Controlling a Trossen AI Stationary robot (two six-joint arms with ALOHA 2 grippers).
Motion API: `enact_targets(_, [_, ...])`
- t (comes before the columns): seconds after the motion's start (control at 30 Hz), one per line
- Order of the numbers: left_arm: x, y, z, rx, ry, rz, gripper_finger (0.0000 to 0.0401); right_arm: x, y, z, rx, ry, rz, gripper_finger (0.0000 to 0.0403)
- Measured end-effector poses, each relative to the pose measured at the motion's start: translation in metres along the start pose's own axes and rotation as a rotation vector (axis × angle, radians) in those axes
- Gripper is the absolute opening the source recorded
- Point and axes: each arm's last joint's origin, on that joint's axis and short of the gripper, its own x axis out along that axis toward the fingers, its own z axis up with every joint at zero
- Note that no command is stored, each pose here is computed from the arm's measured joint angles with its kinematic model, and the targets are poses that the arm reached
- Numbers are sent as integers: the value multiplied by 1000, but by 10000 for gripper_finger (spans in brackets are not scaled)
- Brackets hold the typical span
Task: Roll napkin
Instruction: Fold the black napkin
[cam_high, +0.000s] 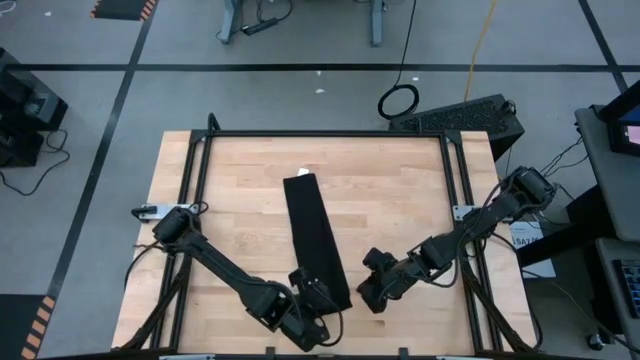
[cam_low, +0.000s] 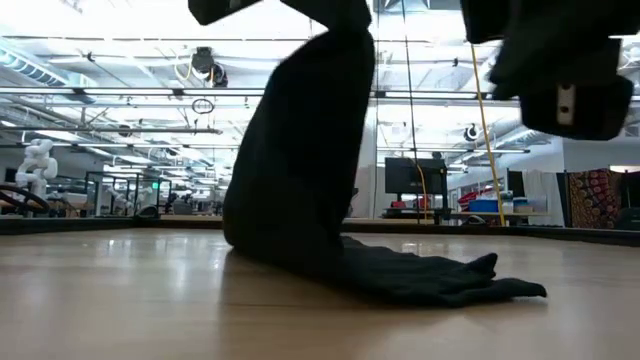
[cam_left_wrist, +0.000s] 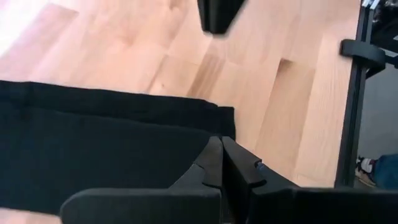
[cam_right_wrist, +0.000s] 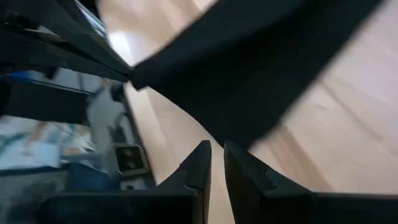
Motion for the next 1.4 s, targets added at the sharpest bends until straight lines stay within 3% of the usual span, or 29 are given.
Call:
enact_targets(0.3, [-28, 8, 2, 41, 28, 26, 0, 51, -5, -11, 86, -44, 70, 36])
enact_targets(0.6, [-35, 7, 2, 25, 20, 13, 0, 91, -1, -9, 186, -145, 351, 36])
enact_targets(0.9, [-36, 6, 4, 7, -9, 13, 0, 104, -6, -2, 210, -144, 279, 36])
enact_targets(1.27, [-32, 11, 16, -29, -83, 41, 0, 107, -2, 5, 111, -148, 213, 36])
enact_targets(1.4, [-33, 12, 15, -25, -78, 45, 0, 105, -3, 5, 67, -40, 206, 36])
